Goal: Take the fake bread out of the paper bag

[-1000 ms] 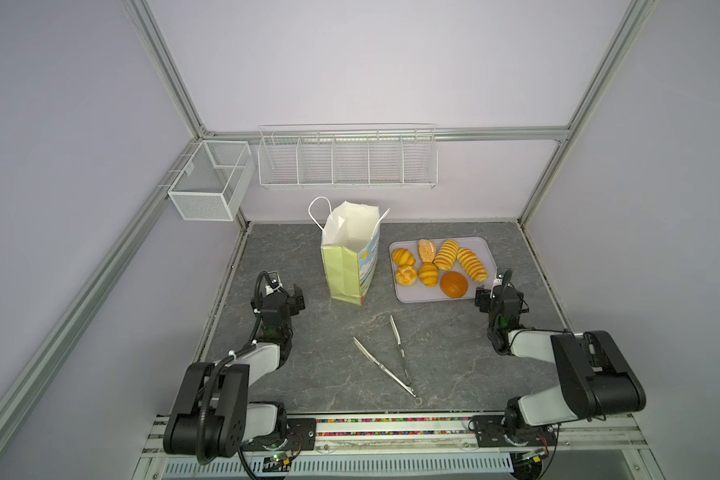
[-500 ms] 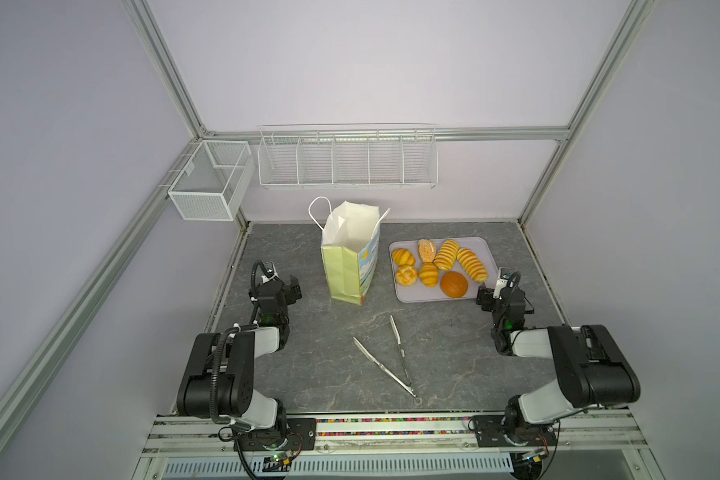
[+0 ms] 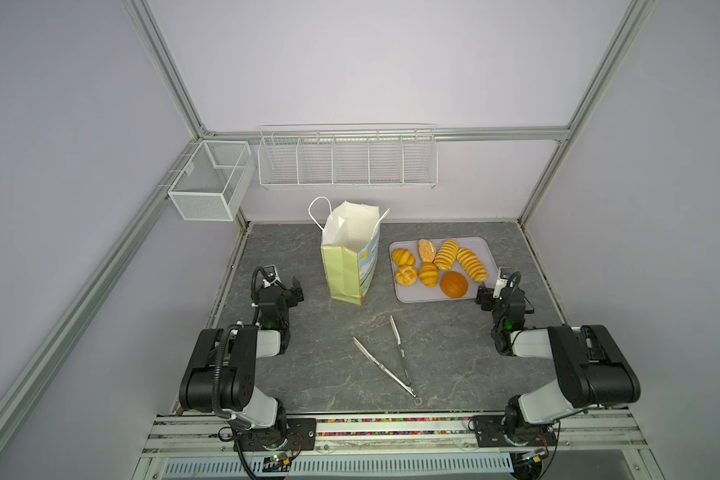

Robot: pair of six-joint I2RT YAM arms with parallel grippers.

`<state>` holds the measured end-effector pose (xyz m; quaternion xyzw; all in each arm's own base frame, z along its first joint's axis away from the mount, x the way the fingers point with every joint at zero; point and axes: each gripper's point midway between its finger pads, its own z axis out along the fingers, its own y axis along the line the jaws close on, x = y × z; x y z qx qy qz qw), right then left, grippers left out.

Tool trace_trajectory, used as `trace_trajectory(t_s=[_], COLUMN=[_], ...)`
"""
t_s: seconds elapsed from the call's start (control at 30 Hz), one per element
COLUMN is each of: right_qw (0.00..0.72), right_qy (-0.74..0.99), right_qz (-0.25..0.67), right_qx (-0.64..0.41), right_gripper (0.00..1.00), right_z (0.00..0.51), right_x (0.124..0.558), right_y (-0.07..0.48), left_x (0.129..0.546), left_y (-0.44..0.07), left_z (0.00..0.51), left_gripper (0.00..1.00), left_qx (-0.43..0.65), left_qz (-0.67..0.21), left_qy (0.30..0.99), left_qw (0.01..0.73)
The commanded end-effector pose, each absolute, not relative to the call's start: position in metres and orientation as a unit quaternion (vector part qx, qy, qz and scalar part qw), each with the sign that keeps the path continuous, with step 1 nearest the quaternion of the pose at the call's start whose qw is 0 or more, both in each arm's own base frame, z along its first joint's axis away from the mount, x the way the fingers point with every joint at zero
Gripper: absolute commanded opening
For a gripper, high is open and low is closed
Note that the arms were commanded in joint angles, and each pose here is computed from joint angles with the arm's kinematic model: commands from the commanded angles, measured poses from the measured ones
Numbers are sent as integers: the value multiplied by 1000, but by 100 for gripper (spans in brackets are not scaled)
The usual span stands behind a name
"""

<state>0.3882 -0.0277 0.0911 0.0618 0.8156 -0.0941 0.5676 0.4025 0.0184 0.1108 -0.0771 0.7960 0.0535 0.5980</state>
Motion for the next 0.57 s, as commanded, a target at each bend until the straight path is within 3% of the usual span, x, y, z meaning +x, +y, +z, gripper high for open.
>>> trace_trajectory(t_s=[0.0,0.53], right_qw=[578,578], right_qy=[808,809], right_qz=[-92,-93], right_qx=[59,57], right_gripper=[89,89], right_z=[96,96], right_x=[389,389], right_y=[-28,-27], left_x=[404,404], left_y=[19,18], left_z=[116,116], left_gripper=[99,99], left_qx=[-74,-70], left_qz=[51,52], left_qy=[788,788], left_qw=[609,610])
